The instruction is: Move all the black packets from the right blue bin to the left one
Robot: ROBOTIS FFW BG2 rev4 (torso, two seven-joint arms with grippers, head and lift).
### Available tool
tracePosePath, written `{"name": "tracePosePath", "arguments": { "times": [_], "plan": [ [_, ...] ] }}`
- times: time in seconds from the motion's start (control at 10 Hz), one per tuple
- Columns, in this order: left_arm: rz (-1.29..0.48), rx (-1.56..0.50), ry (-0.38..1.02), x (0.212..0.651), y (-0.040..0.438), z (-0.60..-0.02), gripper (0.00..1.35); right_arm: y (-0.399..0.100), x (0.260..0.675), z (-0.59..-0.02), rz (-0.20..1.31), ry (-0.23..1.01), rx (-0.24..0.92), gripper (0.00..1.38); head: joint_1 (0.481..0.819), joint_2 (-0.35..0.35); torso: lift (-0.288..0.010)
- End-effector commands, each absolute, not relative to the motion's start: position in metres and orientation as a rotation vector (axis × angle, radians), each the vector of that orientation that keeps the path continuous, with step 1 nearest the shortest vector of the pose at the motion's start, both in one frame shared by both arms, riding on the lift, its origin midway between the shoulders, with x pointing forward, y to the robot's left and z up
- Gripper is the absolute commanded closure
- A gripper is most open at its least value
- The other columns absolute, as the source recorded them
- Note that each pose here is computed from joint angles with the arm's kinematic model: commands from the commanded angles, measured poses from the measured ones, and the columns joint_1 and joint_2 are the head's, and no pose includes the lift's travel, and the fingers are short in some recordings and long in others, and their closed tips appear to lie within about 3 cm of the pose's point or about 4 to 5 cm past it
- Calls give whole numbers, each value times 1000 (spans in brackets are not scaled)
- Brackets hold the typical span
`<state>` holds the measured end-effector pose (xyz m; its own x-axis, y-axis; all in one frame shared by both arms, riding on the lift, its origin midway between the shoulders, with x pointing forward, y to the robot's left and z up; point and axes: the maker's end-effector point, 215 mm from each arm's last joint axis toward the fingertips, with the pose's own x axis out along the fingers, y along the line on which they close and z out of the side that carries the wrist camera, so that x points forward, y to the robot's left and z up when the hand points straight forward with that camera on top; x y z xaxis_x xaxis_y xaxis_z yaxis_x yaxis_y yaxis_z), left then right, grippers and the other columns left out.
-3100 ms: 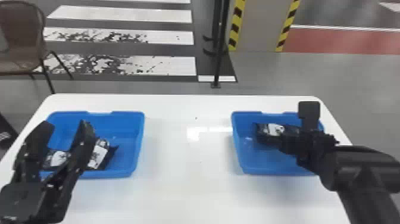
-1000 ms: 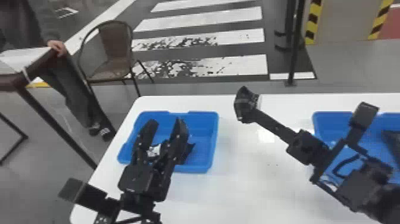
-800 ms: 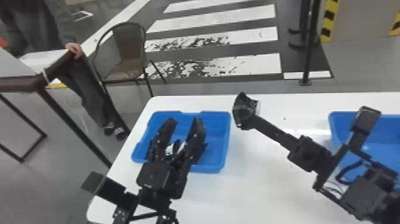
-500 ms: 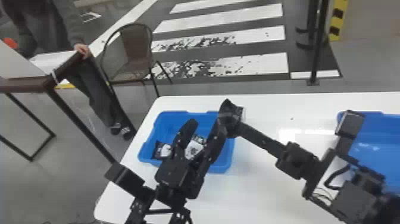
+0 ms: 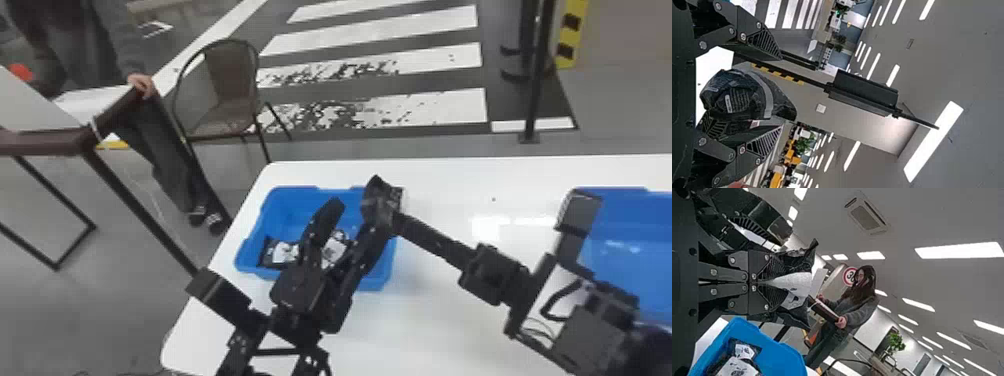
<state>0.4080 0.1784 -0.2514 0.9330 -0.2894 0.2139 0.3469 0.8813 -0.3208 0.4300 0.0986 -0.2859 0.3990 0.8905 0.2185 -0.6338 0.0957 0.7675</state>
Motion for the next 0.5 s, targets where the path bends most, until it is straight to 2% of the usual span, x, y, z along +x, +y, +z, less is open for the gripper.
{"name": "tracePosePath", "arguments": {
  "times": [0.0,0.4],
  "plan": [
    [-336,-363,-164,408,178,-251,455,94,436,-287,1147,330,921,1199,695,350,-140],
    [-367,-372,-146,409,164,-253,455,94,439,-283,1152,323,912,1199,695,339,-140]
  ]
}}
